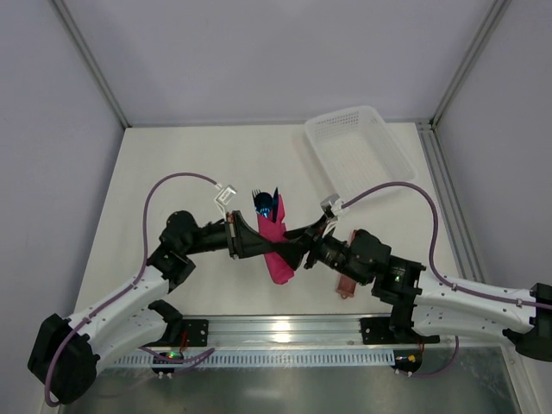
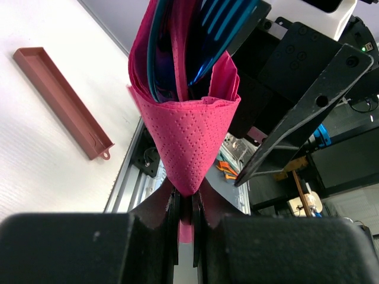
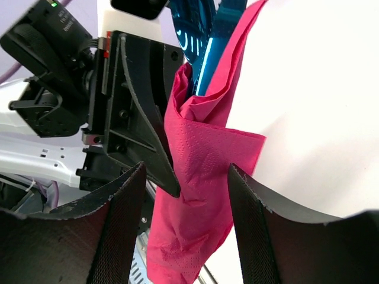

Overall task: Place the utensils on the paper napkin and roll it up
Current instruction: Roll the napkin.

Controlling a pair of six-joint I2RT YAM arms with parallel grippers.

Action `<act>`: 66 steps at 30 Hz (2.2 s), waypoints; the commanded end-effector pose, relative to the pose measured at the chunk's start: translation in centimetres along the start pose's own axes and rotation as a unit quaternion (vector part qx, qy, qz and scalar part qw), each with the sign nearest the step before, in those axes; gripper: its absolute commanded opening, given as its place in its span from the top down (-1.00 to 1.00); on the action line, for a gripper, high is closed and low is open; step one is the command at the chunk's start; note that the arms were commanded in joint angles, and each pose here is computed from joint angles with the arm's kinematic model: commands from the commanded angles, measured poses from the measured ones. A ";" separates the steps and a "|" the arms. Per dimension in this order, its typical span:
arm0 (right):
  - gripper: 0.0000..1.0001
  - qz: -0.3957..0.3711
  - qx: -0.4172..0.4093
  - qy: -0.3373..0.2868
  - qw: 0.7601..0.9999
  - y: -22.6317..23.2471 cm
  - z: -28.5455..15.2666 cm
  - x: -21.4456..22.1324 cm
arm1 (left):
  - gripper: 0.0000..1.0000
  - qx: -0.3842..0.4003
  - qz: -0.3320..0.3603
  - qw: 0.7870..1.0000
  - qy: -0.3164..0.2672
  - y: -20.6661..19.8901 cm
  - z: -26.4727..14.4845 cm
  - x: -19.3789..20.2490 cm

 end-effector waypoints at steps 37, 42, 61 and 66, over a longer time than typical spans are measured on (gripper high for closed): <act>-0.01 0.064 -0.038 0.031 0.997 0.3 -1.8 2.2 | 1.00 0.001 0.049 0.998 -0.044 -1.6 0.2 -1.8; -0.02 0.058 -0.028 0.046 0.997 0.0 -1.3 3.1 | 1.00 0.012 0.047 0.998 -0.046 -1.8 0.3 -1.9; -0.10 0.005 0.000 0.025 1.000 -0.6 -0.9 2.1 | 1.00 0.029 0.044 0.998 -0.021 -1.3 0.4 -1.1; -0.11 0.003 -0.014 0.022 1.000 -0.3 -0.6 2.0 | 1.00 0.030 0.042 0.998 -0.019 -1.0 0.5 -1.0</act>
Point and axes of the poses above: each gripper's point midway between its finger pads, its own z axis out along the fingers, its own y axis along the line the jaws close on, x = y × z, the point moved 8 cm from there along -z, back along the fingers, and after that the axes turned 1 degree about -z, right-handed, at the moved point
